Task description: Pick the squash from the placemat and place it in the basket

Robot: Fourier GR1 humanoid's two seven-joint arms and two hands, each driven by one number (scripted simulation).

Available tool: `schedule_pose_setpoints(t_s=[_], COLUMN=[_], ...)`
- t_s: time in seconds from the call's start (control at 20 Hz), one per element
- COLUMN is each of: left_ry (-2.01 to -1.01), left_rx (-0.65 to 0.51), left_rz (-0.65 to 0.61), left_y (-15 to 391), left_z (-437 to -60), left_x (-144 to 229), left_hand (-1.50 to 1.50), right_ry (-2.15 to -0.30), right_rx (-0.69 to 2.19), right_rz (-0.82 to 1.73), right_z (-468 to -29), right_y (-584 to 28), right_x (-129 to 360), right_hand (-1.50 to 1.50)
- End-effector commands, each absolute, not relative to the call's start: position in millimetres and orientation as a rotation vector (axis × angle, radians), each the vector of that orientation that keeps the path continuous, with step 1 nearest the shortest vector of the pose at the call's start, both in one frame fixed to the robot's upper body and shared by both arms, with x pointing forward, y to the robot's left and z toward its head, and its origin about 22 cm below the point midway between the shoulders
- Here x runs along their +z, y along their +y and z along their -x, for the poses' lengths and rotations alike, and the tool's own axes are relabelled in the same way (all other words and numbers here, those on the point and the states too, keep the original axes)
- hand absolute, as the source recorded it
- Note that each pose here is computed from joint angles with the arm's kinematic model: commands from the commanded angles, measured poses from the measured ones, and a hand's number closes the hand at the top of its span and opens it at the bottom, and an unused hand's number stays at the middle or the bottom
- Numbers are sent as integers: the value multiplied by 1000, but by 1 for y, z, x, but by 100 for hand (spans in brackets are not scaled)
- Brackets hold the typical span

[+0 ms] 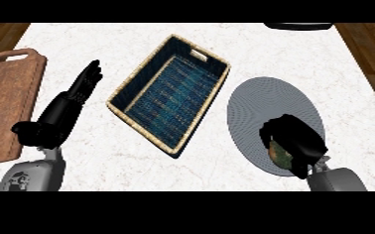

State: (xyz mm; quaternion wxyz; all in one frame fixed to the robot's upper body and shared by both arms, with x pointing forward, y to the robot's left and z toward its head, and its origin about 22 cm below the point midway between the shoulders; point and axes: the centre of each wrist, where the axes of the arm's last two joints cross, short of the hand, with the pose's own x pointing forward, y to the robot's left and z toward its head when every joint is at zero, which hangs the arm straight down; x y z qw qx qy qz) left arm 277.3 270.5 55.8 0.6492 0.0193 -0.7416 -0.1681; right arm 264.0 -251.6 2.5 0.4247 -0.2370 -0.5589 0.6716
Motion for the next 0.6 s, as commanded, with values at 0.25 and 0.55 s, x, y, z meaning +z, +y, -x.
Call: schedule_pose_setpoints(t_s=[0.25, 0.55], left_ry=[-1678, -1693], left_rx=[-391, -408], left_rz=[-39, -7], left_y=[269, 260], left_z=[-278, -284], left_x=[55, 61], left_hand=[0, 0], right_ry=[-1289, -1402], right_rx=[1325, 1051], right_rz=[755, 766], right_z=[-260, -255], right_y=[-159, -131], right_x=[13, 41], right_hand=[150, 150])
